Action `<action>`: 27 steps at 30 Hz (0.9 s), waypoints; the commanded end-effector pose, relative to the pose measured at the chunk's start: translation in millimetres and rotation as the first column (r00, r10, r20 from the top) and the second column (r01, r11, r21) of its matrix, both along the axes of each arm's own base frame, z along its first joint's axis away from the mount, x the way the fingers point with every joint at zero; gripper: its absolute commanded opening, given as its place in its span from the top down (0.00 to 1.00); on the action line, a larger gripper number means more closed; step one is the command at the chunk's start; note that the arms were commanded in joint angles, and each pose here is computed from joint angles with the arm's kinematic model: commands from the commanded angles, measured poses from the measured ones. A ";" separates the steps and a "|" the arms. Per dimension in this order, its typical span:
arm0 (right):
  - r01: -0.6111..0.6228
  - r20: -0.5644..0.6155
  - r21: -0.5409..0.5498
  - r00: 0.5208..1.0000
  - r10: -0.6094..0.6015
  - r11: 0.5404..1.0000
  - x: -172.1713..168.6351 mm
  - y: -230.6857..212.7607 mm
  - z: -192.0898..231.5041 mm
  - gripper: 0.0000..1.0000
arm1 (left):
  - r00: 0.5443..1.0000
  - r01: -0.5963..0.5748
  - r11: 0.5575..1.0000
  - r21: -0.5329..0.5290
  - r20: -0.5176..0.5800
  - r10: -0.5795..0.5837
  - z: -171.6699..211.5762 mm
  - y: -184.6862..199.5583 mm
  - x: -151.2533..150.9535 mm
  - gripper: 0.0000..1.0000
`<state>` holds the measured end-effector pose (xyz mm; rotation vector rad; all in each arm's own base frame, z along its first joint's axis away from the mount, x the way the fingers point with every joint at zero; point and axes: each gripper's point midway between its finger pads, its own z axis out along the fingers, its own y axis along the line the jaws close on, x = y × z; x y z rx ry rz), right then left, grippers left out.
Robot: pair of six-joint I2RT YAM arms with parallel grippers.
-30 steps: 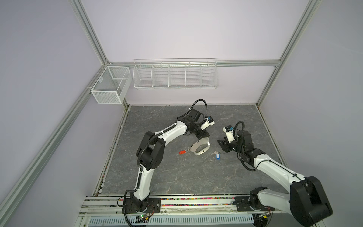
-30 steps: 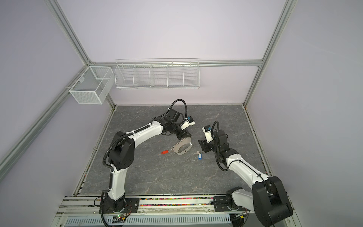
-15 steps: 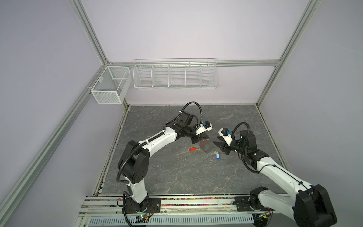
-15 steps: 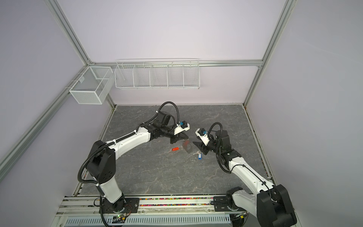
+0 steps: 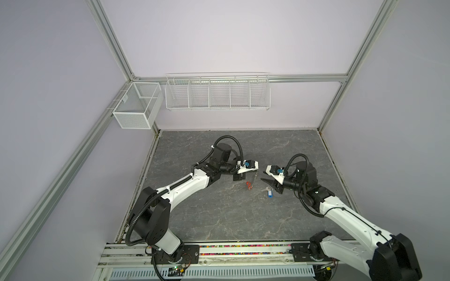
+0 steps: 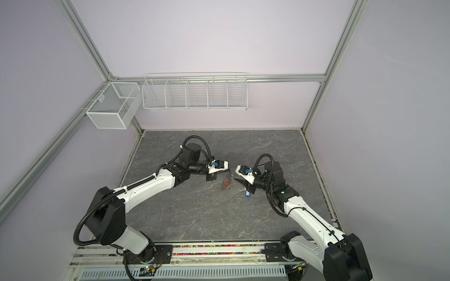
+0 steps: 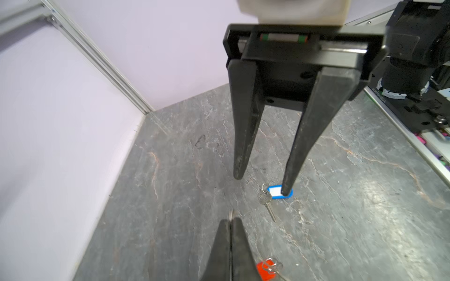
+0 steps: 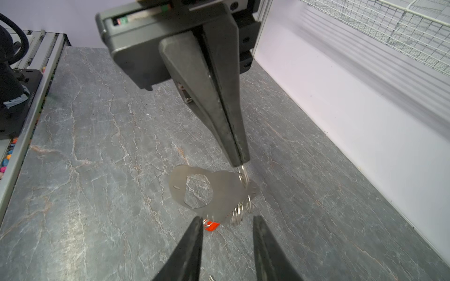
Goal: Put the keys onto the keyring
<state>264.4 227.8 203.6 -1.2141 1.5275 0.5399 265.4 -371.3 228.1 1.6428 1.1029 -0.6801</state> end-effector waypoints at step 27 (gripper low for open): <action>-0.032 0.034 0.026 0.999 0.031 0.999 3.3 19.1 17.5 0.92 | 0.983 0.102 0.995 -0.023 0.157 -0.097 22.5 -5.3 -23.9 1.00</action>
